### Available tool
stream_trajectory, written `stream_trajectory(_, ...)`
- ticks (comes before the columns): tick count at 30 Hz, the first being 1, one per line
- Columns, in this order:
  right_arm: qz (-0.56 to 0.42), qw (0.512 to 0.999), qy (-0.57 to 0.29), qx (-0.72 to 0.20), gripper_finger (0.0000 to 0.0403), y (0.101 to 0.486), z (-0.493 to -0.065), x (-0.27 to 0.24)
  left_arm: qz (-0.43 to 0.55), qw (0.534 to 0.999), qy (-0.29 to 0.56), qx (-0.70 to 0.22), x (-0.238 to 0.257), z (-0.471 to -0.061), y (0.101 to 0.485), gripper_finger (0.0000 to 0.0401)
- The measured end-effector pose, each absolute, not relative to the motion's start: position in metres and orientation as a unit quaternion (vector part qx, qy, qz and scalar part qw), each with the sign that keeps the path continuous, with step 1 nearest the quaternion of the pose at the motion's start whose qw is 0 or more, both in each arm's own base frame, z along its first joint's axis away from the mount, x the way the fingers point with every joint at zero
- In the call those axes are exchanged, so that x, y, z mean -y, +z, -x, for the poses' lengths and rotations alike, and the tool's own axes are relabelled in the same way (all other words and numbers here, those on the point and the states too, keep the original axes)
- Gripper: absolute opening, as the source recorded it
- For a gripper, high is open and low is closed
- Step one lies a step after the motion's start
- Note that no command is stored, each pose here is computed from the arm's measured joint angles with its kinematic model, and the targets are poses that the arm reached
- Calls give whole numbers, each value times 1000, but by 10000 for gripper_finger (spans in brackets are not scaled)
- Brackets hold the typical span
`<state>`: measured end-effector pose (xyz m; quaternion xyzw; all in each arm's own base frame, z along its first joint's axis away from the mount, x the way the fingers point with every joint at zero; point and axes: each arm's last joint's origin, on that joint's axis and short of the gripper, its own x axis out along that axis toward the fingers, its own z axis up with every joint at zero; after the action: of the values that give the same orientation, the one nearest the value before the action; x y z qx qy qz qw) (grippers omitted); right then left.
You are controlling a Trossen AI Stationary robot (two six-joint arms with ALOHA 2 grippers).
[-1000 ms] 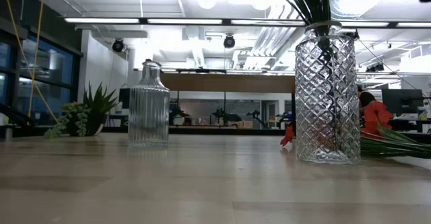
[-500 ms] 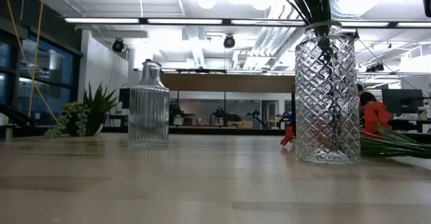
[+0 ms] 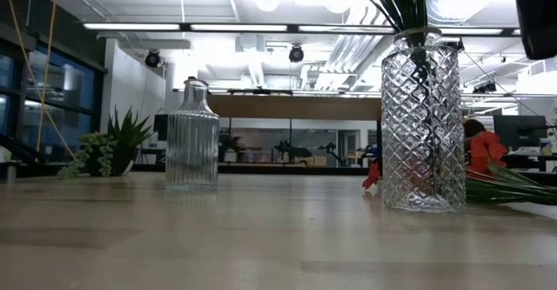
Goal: Pick and place flowers into a vace then onto a shelf
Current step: Put the red flowers into the left transparent vase
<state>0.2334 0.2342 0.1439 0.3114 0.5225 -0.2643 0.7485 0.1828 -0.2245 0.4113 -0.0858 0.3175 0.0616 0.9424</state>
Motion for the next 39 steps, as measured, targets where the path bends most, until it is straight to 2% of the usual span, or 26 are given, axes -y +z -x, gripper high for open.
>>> stream_trajectory(16, -312, 730, -280, -541, 203, 128, -237, -235, 85, 942, 62, -317, 224, -183, 411, 220)
stream_trajectory(22, -310, 722, -286, -548, 148, 128, -235, -234, 85, 943, 63, -316, 224, -183, 411, 220)
stream_trajectory(31, -306, 715, -296, -554, 15, 127, -233, -233, 85, 943, 63, -317, 224, -183, 411, 220)
stream_trajectory(39, -309, 707, -308, -556, 10, 126, -232, -232, 86, 942, 61, -318, 225, -183, 411, 220)
